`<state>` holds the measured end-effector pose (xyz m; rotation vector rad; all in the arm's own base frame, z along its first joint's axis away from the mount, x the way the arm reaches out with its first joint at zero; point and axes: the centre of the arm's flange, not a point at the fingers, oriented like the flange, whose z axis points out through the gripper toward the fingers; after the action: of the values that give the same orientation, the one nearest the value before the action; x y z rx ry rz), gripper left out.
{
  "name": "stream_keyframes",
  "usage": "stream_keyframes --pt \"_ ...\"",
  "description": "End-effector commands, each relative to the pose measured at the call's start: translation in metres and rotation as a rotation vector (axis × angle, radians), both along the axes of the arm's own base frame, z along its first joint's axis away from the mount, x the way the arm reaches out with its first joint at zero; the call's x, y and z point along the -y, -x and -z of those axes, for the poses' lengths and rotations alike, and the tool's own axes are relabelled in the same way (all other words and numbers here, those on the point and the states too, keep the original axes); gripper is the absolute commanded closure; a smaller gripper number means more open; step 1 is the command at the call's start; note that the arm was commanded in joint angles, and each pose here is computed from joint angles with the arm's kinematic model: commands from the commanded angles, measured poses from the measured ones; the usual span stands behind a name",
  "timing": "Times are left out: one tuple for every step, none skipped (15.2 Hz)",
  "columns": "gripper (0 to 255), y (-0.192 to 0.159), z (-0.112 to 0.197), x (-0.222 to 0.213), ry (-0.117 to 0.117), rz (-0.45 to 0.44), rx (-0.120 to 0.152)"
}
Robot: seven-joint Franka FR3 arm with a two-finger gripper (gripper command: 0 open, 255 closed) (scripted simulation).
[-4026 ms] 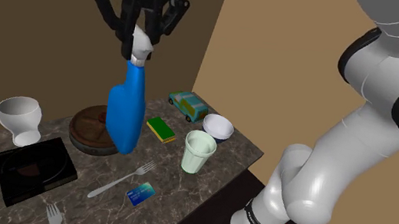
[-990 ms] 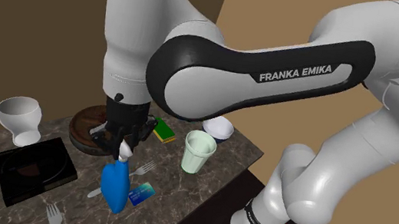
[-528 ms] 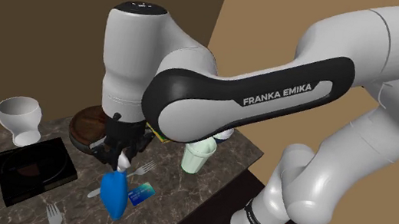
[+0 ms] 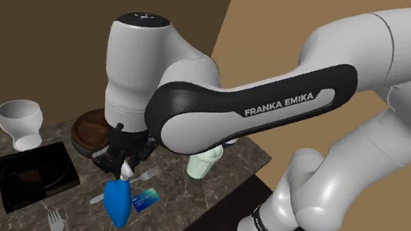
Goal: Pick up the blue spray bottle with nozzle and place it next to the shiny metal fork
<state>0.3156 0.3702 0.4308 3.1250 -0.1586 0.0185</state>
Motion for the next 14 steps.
stream_keyframes --pt "255 0.000 0.000 0.000 0.000 0.000 0.000" --pt "0 0.000 0.000 0.000 0.000 0.000 0.000" --pt "0 0.000 0.000 0.000 0.000 0.000 0.000" --pt "0 0.000 0.000 0.000 0.000 0.000 0.000" --pt "0 0.000 0.000 0.000 0.000 0.000 0.000" --pt "0 0.000 0.000 0.000 0.000 0.000 0.000" --pt "0 0.000 0.000 0.000 0.000 0.000 0.000" --pt "0 0.000 -0.013 0.000 0.000 0.000 0.000" --pt "0 0.000 -0.026 0.000 0.000 0.000 0.000" --pt "0 0.000 -0.040 -0.001 0.000 0.000 0.000" --pt "0 0.001 -0.050 -0.001 0.000 0.000 0.000" --pt "0 0.001 -0.050 -0.001 0.000 0.000 0.000" --pt "0 0.001 -0.050 -0.001 0.000 0.000 0.000" --pt "0 0.001 -0.050 -0.001 0.000 0.000 0.000"
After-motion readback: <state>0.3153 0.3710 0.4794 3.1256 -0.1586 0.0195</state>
